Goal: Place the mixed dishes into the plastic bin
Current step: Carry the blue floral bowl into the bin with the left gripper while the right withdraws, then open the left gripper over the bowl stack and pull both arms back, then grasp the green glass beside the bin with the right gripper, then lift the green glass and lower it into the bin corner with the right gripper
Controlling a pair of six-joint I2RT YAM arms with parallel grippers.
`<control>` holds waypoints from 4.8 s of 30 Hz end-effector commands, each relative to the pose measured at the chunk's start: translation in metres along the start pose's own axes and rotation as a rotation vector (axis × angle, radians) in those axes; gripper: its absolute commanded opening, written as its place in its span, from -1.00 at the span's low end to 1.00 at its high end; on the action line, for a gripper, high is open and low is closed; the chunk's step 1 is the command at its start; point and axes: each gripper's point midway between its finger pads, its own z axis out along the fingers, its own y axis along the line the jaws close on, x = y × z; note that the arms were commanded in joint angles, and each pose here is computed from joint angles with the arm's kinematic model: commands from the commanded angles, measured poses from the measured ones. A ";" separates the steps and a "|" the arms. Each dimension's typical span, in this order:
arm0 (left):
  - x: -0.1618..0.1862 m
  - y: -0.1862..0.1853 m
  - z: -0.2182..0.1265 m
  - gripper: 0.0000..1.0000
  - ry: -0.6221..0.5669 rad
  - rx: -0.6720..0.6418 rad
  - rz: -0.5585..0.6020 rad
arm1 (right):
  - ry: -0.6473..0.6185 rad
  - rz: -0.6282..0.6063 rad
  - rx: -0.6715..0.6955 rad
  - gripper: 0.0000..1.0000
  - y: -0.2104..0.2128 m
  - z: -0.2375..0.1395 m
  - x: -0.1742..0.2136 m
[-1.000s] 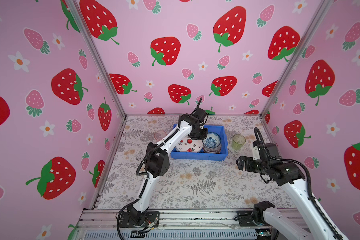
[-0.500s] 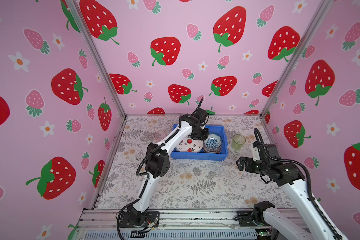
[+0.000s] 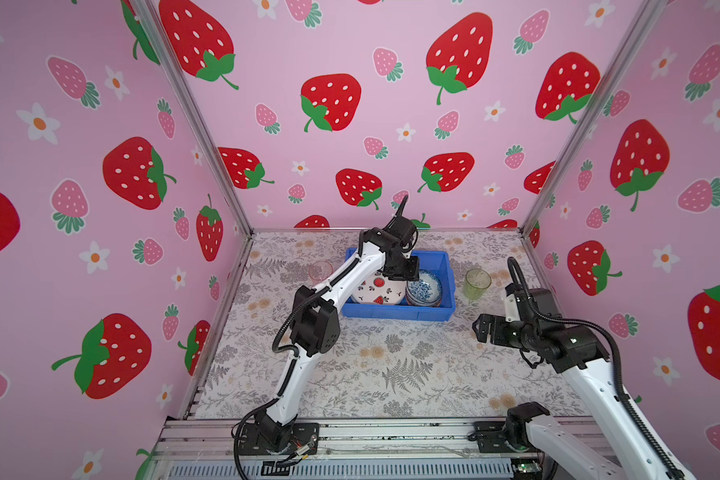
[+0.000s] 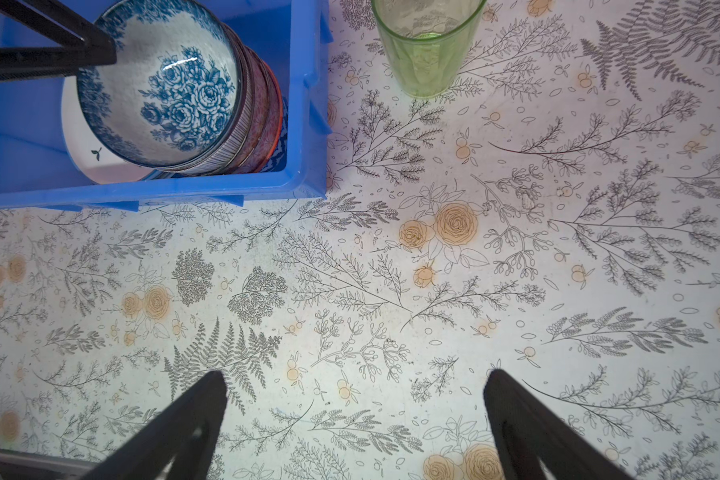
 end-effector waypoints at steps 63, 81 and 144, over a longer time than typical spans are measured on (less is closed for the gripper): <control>0.231 0.161 -0.244 0.68 -0.360 -0.412 -0.433 | 0.061 0.049 0.187 0.07 -0.084 0.190 -0.170; 0.231 0.169 -0.243 0.70 -0.357 -0.422 -0.440 | 0.092 0.019 0.216 -0.80 -0.089 0.191 -0.164; 0.243 0.180 -0.242 0.69 -0.346 -0.401 -0.460 | 0.170 -0.270 0.077 -1.00 0.083 0.222 -0.202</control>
